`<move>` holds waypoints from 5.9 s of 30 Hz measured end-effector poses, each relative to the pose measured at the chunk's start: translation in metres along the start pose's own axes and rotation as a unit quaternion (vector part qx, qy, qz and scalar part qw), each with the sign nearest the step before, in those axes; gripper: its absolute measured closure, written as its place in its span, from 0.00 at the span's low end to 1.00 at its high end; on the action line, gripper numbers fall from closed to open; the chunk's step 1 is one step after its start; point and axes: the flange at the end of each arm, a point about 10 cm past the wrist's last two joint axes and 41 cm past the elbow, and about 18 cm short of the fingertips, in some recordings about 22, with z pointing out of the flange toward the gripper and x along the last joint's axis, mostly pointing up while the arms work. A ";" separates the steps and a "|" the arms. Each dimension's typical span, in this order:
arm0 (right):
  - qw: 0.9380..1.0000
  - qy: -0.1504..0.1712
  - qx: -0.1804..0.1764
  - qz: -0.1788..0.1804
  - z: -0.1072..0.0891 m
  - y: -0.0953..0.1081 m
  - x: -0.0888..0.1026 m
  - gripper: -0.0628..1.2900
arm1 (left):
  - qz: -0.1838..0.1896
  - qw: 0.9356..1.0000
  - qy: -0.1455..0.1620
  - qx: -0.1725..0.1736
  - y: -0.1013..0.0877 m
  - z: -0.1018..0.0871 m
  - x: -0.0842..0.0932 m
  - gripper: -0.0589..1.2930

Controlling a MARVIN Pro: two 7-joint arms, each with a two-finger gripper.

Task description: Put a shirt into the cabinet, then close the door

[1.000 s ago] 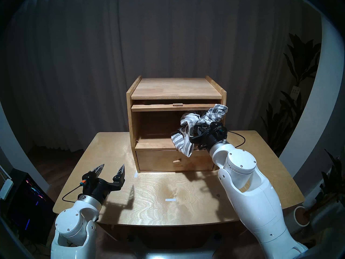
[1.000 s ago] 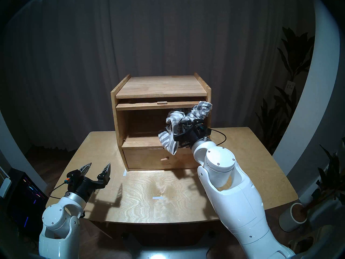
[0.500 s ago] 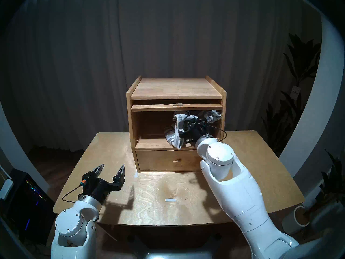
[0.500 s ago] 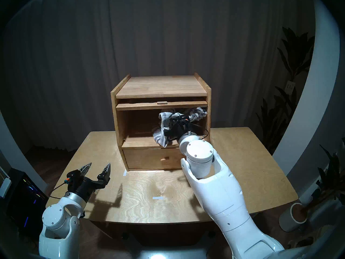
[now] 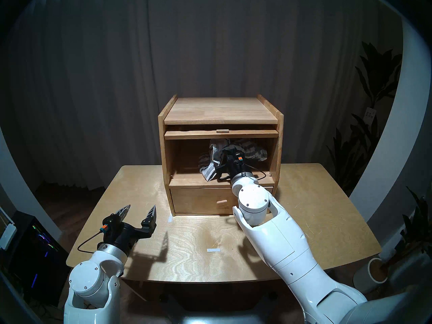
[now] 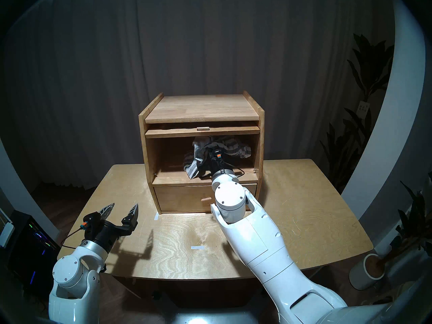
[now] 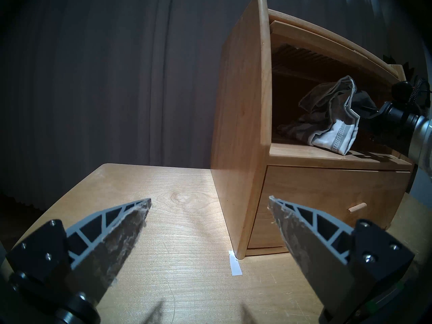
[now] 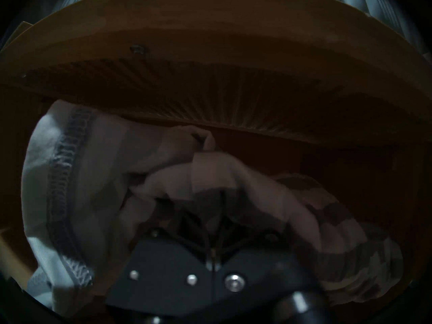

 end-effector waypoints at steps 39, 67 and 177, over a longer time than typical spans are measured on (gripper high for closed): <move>0.994 -0.063 0.014 0.089 0.052 -0.015 0.000 0.98 | -0.001 1.000 -0.002 0.004 0.000 -0.001 0.001 0.03; 0.992 -0.112 0.007 0.053 0.084 0.018 -0.025 0.98 | 0.000 1.000 -0.003 0.006 0.001 -0.001 0.001 0.03; 0.963 0.062 -0.206 -0.164 -0.100 0.080 0.263 0.06 | -0.003 1.000 -0.014 0.012 -0.003 0.002 -0.009 0.03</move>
